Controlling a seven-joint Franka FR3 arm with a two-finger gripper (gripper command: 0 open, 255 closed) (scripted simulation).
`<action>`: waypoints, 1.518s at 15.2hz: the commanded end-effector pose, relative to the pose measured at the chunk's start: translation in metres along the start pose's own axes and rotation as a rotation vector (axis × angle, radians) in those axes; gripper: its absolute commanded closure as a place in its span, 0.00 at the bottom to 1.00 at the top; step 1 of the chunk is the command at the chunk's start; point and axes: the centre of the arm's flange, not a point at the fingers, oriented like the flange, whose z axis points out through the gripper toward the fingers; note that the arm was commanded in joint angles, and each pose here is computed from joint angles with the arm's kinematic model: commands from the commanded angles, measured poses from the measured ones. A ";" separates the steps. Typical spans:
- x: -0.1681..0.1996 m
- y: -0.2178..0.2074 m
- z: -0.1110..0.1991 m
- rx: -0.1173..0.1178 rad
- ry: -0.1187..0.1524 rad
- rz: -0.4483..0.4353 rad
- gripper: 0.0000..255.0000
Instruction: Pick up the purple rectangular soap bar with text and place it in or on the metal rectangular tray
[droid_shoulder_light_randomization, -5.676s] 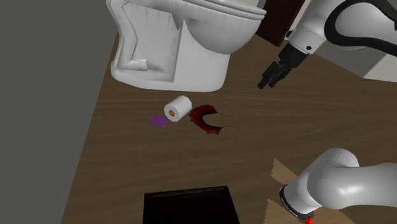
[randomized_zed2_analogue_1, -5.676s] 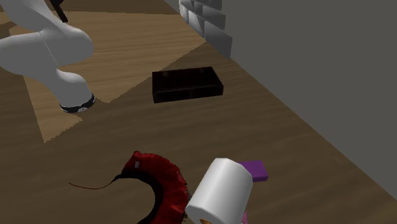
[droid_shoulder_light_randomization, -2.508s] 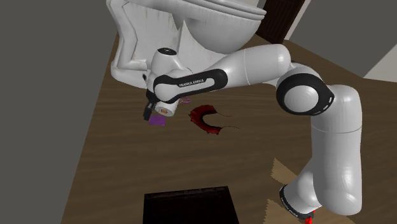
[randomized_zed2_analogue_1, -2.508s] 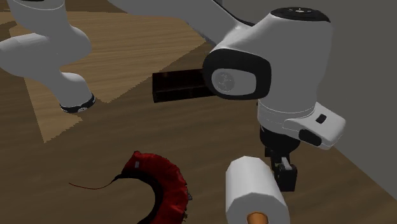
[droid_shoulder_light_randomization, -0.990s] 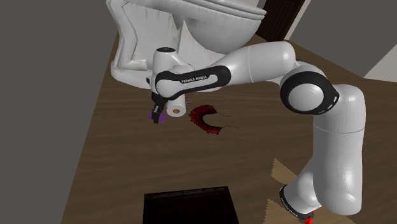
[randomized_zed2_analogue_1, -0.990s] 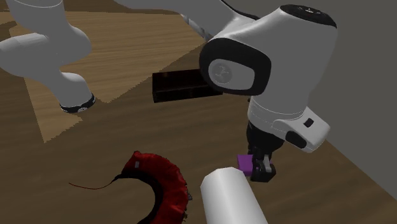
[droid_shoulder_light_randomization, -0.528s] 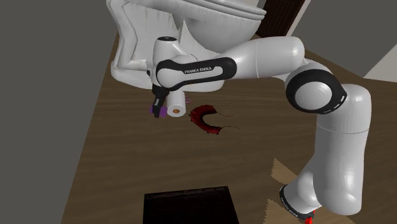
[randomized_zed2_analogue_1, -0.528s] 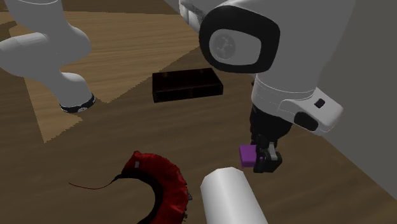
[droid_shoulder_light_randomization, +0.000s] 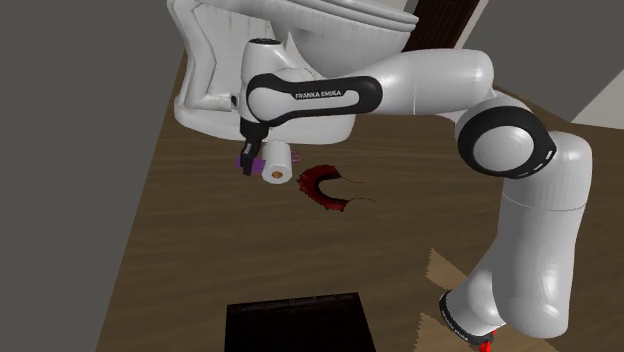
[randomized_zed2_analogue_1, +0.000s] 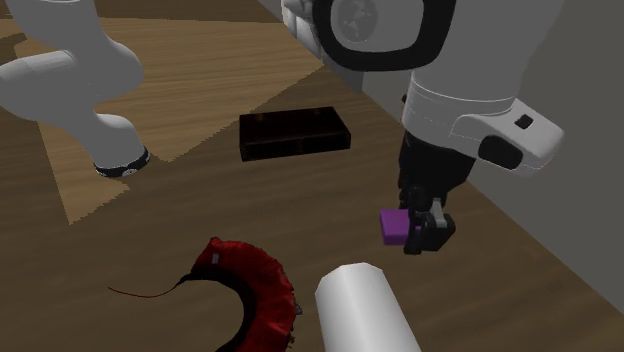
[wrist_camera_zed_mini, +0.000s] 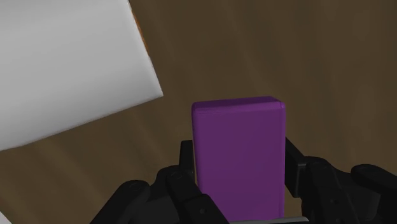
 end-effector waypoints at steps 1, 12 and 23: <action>0.000 0.001 -0.012 0.000 0.000 0.000 1.00; -0.057 -0.103 -0.019 0.000 0.000 0.000 1.00; -0.127 -0.231 -0.018 0.000 0.000 0.000 1.00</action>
